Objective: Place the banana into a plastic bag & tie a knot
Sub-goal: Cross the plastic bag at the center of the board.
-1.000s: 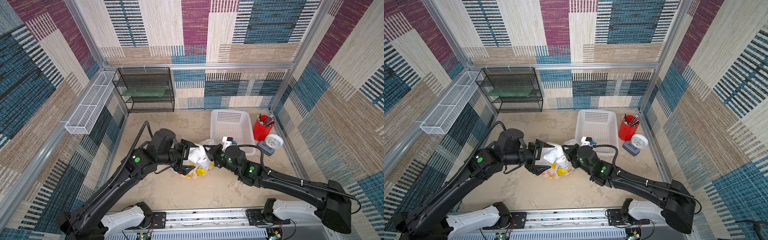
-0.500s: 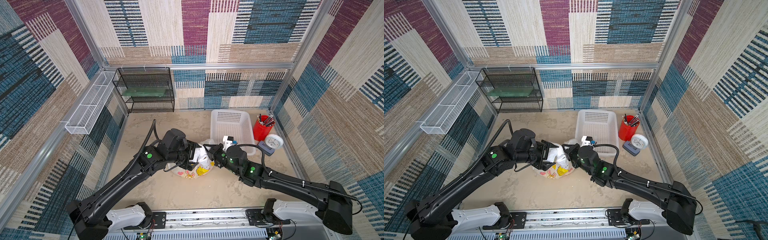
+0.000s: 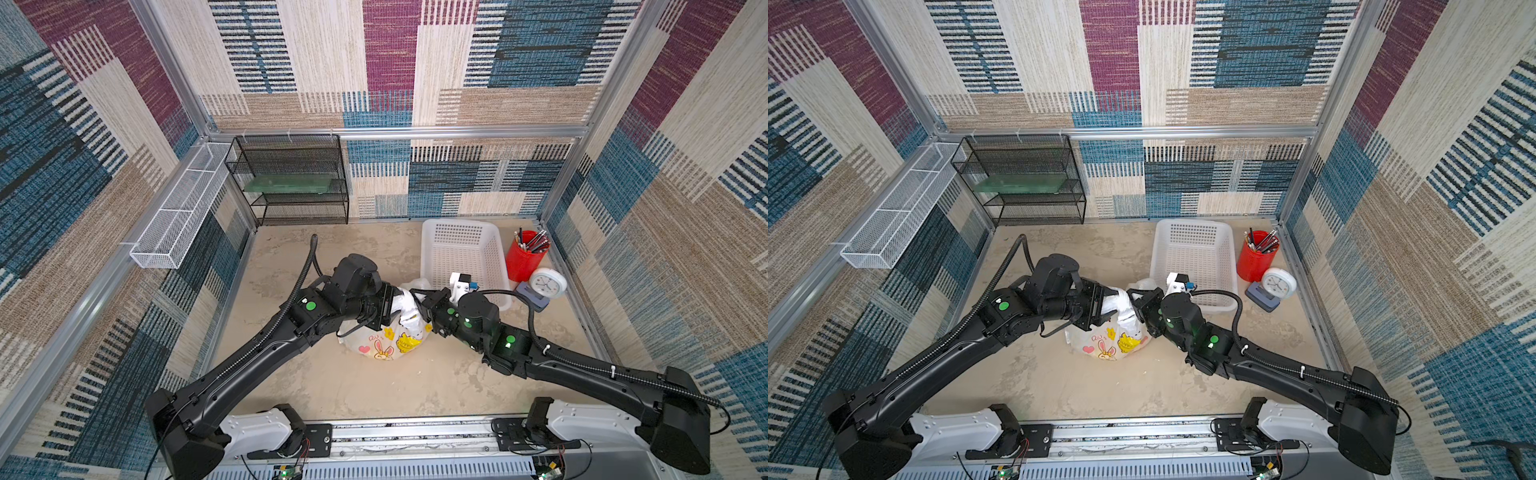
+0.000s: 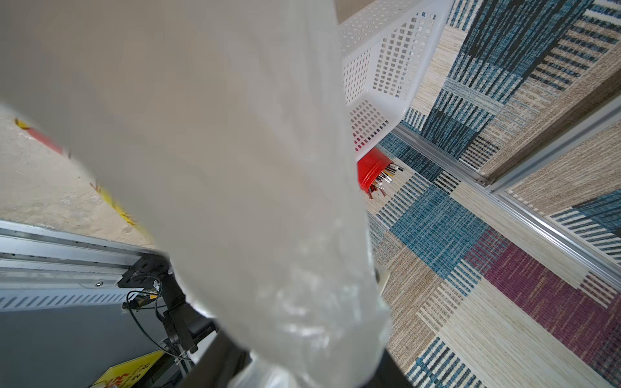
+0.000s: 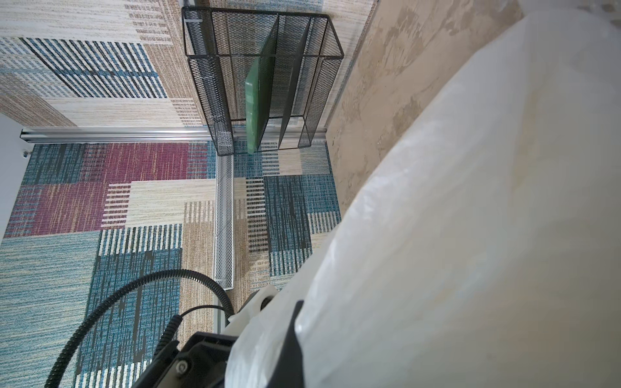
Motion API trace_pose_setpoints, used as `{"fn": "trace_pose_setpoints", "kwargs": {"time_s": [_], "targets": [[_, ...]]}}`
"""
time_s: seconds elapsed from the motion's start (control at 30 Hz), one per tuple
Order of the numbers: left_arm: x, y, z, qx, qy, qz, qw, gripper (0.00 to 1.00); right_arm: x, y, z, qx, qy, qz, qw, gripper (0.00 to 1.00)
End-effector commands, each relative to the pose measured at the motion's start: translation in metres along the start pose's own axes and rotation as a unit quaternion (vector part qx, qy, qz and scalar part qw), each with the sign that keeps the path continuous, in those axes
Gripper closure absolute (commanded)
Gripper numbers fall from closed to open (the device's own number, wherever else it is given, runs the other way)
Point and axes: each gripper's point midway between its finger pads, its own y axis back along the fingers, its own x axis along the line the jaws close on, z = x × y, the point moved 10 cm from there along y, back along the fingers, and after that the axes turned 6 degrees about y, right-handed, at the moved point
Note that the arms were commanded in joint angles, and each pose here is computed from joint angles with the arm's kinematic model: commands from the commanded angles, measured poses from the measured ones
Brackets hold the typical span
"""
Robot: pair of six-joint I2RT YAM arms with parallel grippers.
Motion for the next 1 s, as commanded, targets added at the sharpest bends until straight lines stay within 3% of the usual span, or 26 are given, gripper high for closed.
{"fn": "trace_pose_setpoints", "kwargs": {"time_s": [0.0, 0.13, 0.2, 0.3, 0.47, 0.57, 0.67, 0.97], "targets": [[-0.010, -0.002, -0.003, 0.011, -0.026, -0.023, 0.999, 0.59, 0.003, 0.002, 0.001, -0.003, -0.005, 0.013, 1.000, 1.00], [-0.007, -0.010, -0.003, 0.026, -0.026, -0.018, 0.999, 0.76, 0.006, 0.002, 0.001, -0.002, -0.005, 0.014, 1.000, 1.00], [-0.008, -0.011, -0.003, 0.030, -0.031, -0.021, 0.999, 1.00, 0.005, 0.003, 0.002, -0.004, -0.009, 0.006, 1.000, 1.00], [-0.011, -0.012, -0.005, 0.034, -0.045, -0.028, 0.998, 1.00, 0.000, 0.006, 0.006, -0.003, -0.043, -0.033, 0.999, 0.96], [-0.014, -0.014, -0.006, 0.033, -0.074, -0.053, 0.995, 1.00, -0.007, 0.022, 0.011, -0.005, -0.148, -0.093, 0.985, 0.47], [-0.014, -0.017, -0.005, 0.032, -0.089, -0.075, 0.993, 1.00, 0.000, 0.034, 0.014, -0.010, -0.190, -0.094, 0.977, 0.31], [-0.010, -0.021, -0.003, 0.033, -0.102, -0.082, 0.991, 1.00, 0.009, 0.043, 0.016, -0.011, -0.218, -0.109, 0.970, 0.26], [0.001, -0.027, -0.001, 0.025, -0.128, -0.071, 0.989, 1.00, 0.021, 0.064, -0.005, 0.031, -0.313, -0.176, 0.933, 0.24]]}}
